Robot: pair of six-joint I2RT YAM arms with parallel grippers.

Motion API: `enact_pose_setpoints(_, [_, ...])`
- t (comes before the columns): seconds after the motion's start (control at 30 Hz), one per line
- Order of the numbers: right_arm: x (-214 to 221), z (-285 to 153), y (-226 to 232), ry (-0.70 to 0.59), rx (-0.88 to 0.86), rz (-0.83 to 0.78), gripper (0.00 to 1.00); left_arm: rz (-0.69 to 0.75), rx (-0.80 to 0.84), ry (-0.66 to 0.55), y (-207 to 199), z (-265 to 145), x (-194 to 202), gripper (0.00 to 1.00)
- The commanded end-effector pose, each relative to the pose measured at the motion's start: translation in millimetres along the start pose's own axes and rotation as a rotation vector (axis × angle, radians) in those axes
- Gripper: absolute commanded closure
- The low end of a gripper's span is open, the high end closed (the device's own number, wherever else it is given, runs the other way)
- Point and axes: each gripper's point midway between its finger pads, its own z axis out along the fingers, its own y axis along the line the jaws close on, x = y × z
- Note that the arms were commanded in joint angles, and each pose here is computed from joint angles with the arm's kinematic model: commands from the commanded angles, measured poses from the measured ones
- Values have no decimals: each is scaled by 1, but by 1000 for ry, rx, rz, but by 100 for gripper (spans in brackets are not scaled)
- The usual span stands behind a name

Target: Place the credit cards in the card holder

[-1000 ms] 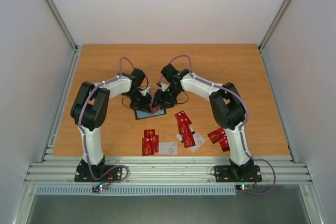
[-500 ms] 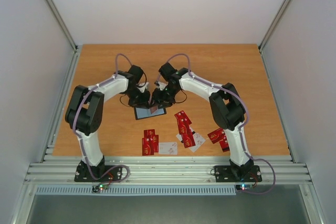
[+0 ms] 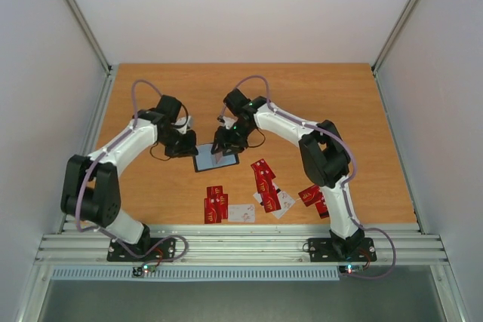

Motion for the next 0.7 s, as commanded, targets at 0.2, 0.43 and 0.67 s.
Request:
enact_pose_setpoints(0.2, [3, 39, 56, 88, -46, -101, 54, -42, -54, -81, 19, -37, 32, 94])
enact_pose_setpoints(0.43, [-4, 47, 116, 112, -187, -195, 54, -19, -107, -190, 24, -76, 45, 92])
enact_pose_setpoints(0.67, [-24, -4, 174, -22, -271, -296, 53, 20, -150, -318, 23, -118, 48, 74])
